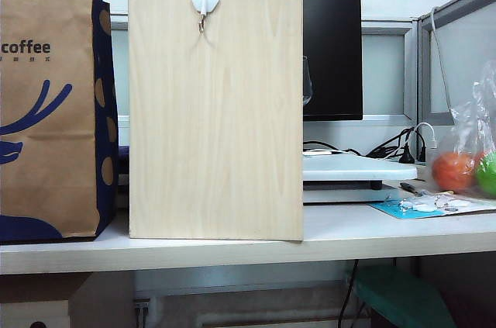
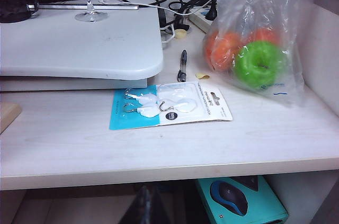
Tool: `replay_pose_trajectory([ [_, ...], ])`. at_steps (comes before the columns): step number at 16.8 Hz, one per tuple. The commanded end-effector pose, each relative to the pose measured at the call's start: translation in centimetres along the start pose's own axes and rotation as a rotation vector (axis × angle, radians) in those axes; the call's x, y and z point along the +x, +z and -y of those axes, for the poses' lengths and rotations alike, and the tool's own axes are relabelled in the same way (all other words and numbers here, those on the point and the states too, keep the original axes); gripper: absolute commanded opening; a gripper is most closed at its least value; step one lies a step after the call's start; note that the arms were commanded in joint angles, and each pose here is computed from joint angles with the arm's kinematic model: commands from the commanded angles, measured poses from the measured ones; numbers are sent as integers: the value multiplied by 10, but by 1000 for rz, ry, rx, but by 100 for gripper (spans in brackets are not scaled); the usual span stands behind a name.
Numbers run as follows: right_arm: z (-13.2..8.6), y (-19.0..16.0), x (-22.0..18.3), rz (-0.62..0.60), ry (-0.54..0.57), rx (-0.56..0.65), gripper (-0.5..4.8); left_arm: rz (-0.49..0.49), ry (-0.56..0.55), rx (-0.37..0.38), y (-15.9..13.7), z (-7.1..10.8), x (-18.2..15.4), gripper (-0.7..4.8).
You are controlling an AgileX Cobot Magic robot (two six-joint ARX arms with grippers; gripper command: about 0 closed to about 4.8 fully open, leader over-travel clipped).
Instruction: Pick up the paper bag and hang it on the hook.
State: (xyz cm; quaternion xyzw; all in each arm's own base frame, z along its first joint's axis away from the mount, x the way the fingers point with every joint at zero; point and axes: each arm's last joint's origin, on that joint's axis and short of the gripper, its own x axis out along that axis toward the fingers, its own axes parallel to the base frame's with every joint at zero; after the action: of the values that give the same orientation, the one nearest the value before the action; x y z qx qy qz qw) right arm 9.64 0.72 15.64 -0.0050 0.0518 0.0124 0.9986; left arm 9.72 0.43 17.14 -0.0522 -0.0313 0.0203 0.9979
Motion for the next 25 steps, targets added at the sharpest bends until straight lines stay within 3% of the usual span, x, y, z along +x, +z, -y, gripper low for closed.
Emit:
replay_pose_trajectory([
  [1,0,-1,1,6,0,-2,0,12,-2,-3,1,0,0,-5],
  [5,0,-1,1,6,12,13,0,13,-3,-3,2,0,0,-5],
  [7,-4,2,0,25,136,164,0,14,-3,-3,2,0,0,-5],
  [8,-7,7,-1,50,259,287,0,30,-7,-5,3,0,0,-5],
  [10,-13,15,-4,86,494,347,-1,74,-18,-119,8,1,0,-6],
  [11,-18,19,-8,83,690,335,-1,110,-73,-282,12,3,-1,-6],
  [12,-23,19,-10,49,791,359,-1,149,-120,-369,17,4,-2,-5],
  [14,-33,18,-14,8,894,401,-1,214,-201,-409,26,6,-4,-6],
  [15,-41,19,-17,7,943,405,-1,261,-240,-402,33,8,-6,-6],
  [18,-58,20,-26,41,909,410,-1,289,-235,-373,62,11,-11,-6],
  [20,-67,19,-34,87,858,353,-1,299,-232,-269,98,15,-8,-6],
  [22,-70,19,-38,92,829,353,-1,219,-298,-157,140,22,15,-6],
  [25,-70,19,-38,102,827,332,-1,113,-298,-116,177,27,51,19],
])
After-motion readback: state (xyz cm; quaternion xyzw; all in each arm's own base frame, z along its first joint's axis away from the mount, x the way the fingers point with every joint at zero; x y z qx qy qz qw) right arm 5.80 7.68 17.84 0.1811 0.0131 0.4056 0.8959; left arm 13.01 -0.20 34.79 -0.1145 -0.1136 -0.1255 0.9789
